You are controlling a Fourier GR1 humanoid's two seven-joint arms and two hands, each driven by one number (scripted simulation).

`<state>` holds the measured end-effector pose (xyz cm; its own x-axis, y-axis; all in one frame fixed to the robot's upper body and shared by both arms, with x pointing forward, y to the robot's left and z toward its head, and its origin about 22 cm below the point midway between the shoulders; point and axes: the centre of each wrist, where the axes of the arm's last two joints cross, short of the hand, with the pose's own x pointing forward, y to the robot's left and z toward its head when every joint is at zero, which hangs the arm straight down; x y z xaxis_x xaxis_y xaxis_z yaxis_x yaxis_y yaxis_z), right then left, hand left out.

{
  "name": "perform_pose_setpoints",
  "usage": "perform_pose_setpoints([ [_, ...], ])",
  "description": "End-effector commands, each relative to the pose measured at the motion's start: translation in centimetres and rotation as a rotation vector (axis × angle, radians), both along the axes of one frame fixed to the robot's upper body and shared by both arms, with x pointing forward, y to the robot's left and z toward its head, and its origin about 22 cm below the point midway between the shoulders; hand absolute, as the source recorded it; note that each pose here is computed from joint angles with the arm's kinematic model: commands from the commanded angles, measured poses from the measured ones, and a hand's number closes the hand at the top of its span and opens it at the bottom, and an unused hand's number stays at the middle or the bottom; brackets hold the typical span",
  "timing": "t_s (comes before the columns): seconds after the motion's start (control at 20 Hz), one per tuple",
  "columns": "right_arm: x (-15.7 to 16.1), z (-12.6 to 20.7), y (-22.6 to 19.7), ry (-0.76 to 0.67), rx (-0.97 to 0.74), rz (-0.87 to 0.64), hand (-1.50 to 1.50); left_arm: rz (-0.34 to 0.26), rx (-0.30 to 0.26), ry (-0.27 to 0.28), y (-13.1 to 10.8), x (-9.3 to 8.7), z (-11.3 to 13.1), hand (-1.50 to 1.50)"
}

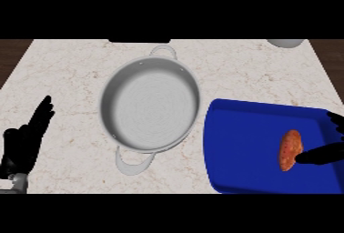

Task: Pick the sweet potato from the tray and place it in the pot

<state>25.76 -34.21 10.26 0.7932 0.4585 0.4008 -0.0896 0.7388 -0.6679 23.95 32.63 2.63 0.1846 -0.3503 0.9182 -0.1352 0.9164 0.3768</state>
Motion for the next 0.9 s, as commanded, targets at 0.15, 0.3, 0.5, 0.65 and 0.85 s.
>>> perform_pose_setpoints([
  [0.15,3.2,0.0,0.8,0.202,-0.040,-0.016,-1.50,0.014,-0.004,-0.007,-0.2,-0.5,-0.3,0.00],
  [0.3,3.7,-2.5,0.7,0.228,-0.030,0.004,-1.50,0.007,-0.002,0.006,0.0,-0.8,-1.9,0.00],
  [0.5,4.8,-4.0,3.4,0.251,-0.024,0.025,-1.50,0.012,0.009,-0.010,-0.8,-0.9,-1.5,0.00],
  [0.65,6.0,-4.5,2.0,0.261,-0.023,0.000,-1.50,0.000,-0.015,0.000,0.3,-0.5,-1.2,0.00],
  [0.85,5.3,-3.9,3.4,0.267,-0.013,-0.007,-1.50,0.020,0.021,-0.010,1.9,-0.6,-1.5,0.00],
])
